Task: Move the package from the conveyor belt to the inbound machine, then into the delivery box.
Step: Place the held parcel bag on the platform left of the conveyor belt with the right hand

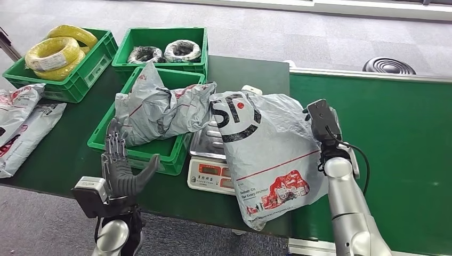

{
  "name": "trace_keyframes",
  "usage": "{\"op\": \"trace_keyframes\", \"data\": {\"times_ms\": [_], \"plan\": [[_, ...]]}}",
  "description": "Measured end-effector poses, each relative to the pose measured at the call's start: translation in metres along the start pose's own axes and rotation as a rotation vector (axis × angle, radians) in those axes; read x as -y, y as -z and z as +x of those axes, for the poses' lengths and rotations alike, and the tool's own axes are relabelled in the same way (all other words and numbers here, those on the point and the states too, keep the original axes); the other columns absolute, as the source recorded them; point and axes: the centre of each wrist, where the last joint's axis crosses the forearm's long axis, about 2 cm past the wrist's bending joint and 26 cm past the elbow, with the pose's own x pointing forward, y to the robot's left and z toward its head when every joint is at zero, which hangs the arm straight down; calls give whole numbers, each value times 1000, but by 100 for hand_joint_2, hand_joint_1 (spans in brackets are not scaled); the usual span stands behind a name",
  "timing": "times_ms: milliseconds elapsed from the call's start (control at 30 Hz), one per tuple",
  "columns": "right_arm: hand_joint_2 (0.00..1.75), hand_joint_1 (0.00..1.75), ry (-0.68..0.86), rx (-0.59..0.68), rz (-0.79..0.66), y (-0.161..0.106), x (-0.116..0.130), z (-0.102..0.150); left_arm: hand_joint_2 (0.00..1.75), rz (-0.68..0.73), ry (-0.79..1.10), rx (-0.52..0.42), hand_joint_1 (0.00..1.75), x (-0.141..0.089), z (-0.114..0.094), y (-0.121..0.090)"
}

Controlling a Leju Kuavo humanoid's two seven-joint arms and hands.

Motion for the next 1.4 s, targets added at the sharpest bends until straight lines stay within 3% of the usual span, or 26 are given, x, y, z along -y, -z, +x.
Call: {"op": "trace_keyframes", "data": {"times_ms": [667,700,800,833,967,1033,1167,1267,1400], "plan": [[0,175,9,-58,67,5,-13,-10,175,3,23,14,0,-2,1,8],[0,148,13,-45,67,6,-14,-10,175,0,27,18,0,-2,1,8],[0,17,26,15,31,9,-16,-7,175,-11,39,41,0,-2,4,11],[0,0,28,41,11,11,-17,-5,175,-17,41,49,0,-1,6,13],[0,0,43,205,-114,12,-23,8,175,-84,44,57,0,5,11,21],[0,0,30,306,-250,4,-23,16,175,-185,75,47,0,15,15,32],[0,0,14,430,-575,-57,-13,18,175,-450,185,38,0,64,24,81],[0,0,20,485,-646,-96,-8,17,175,-512,201,70,0,88,29,103],[0,0,9,534,-676,-113,-1,23,175,-550,209,88,0,99,30,111]]}}
